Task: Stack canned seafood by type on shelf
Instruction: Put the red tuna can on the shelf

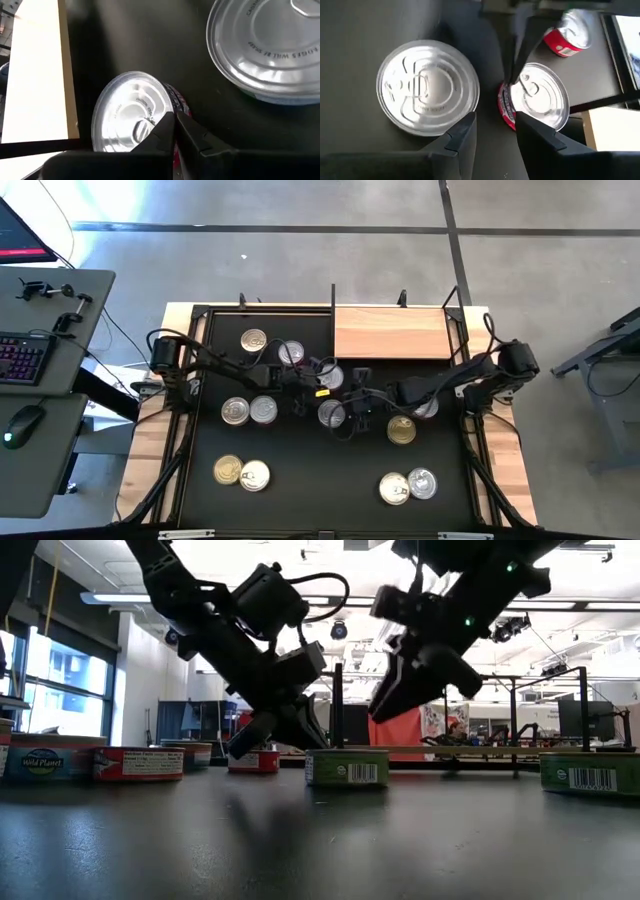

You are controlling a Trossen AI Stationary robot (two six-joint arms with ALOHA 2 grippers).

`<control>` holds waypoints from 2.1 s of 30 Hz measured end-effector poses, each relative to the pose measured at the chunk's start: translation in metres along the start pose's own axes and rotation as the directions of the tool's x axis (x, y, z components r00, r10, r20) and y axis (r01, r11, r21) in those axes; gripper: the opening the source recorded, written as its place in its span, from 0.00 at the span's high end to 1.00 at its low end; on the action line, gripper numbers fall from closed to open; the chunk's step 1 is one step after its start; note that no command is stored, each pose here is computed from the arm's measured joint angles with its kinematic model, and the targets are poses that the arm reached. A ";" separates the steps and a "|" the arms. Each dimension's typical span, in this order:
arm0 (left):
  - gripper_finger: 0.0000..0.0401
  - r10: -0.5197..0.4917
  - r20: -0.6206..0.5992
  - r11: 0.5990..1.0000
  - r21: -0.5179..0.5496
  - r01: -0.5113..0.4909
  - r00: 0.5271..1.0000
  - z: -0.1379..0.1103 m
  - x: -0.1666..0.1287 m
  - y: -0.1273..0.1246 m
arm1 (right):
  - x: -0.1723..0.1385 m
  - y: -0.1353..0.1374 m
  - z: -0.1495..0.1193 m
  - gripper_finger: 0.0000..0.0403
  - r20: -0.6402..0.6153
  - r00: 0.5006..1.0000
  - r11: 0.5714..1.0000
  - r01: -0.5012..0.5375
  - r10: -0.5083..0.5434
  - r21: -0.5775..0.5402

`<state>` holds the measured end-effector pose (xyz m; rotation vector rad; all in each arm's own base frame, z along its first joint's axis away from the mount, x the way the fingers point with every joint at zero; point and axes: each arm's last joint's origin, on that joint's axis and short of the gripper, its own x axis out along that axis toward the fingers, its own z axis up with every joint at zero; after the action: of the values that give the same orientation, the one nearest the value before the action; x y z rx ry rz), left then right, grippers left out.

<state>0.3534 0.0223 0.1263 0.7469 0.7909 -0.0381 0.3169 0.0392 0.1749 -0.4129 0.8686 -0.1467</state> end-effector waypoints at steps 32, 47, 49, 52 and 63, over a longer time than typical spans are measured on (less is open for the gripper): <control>1.00 0.015 0.125 0.967 -0.253 0.017 0.992 0.009 -0.010 0.013 | 0.059 -0.001 -0.016 0.39 -0.069 0.965 0.899 0.209 -0.254 -0.384; 0.95 0.095 0.073 0.940 -0.334 -0.065 0.993 0.016 -0.045 0.032 | 0.037 0.005 -0.018 0.72 -0.177 0.945 0.946 0.234 -0.276 -0.225; 0.93 0.107 0.018 0.932 -0.351 -0.094 0.994 0.014 -0.056 0.035 | 0.022 0.004 -0.012 0.72 -0.200 0.942 0.955 0.233 -0.268 -0.183; 0.93 0.116 -0.085 0.910 -0.390 -0.140 0.990 0.008 -0.074 0.038 | -0.001 -0.001 0.000 0.72 -0.225 0.928 0.953 0.274 -0.298 -0.132; 0.95 0.136 -0.150 0.795 -0.573 -0.198 0.979 -0.047 -0.116 -0.001 | -0.006 -0.074 -0.004 0.72 -0.407 0.806 0.898 0.429 -0.429 -0.097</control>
<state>0.2400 0.0236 0.1800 0.2222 0.7720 0.3973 0.3131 -0.0277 0.2069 -0.5890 1.1895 -0.6790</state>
